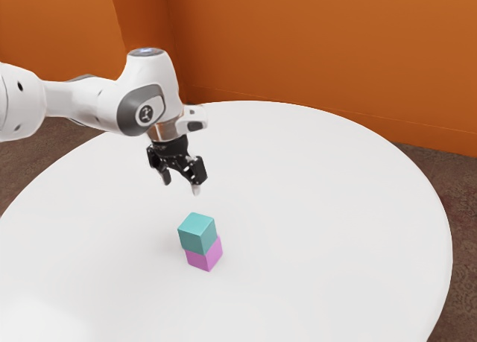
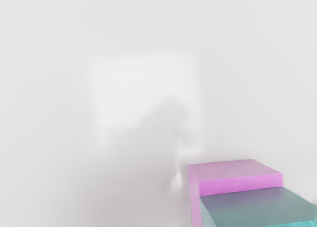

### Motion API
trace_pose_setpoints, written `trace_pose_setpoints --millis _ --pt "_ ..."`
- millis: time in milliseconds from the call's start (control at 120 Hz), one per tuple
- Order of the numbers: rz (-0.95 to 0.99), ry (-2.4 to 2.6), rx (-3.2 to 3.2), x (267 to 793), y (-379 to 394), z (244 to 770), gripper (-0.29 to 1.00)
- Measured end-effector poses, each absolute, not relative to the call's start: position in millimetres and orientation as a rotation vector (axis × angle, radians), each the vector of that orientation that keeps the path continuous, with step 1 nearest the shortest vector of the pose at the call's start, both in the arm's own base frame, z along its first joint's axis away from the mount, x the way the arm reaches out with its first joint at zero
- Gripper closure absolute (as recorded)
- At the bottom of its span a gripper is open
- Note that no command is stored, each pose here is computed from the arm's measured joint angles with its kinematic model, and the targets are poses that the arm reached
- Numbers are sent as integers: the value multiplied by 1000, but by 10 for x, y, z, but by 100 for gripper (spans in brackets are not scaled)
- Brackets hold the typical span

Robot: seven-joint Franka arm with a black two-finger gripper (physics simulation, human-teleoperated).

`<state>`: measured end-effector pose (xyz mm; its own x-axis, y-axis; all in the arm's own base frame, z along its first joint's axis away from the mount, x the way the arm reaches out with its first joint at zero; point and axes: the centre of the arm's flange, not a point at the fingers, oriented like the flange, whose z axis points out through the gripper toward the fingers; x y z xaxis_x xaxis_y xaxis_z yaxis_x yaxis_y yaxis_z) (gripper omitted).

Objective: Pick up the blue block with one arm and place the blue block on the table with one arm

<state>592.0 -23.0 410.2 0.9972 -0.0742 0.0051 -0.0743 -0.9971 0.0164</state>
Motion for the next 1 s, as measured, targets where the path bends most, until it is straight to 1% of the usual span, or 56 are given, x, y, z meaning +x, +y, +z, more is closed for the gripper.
trace_pose_setpoints --millis 67,225,392,717,1000 --pt "28 -147 3109 5852 -466 4059 2" --pt "53 -185 3092 5379 -758 4033 2" --pt "71 -224 3083 5164 -996 3990 2" --pt "62 -202 3086 5209 -1080 3700 2" --pt "95 -156 3093 5271 -949 3699 2"
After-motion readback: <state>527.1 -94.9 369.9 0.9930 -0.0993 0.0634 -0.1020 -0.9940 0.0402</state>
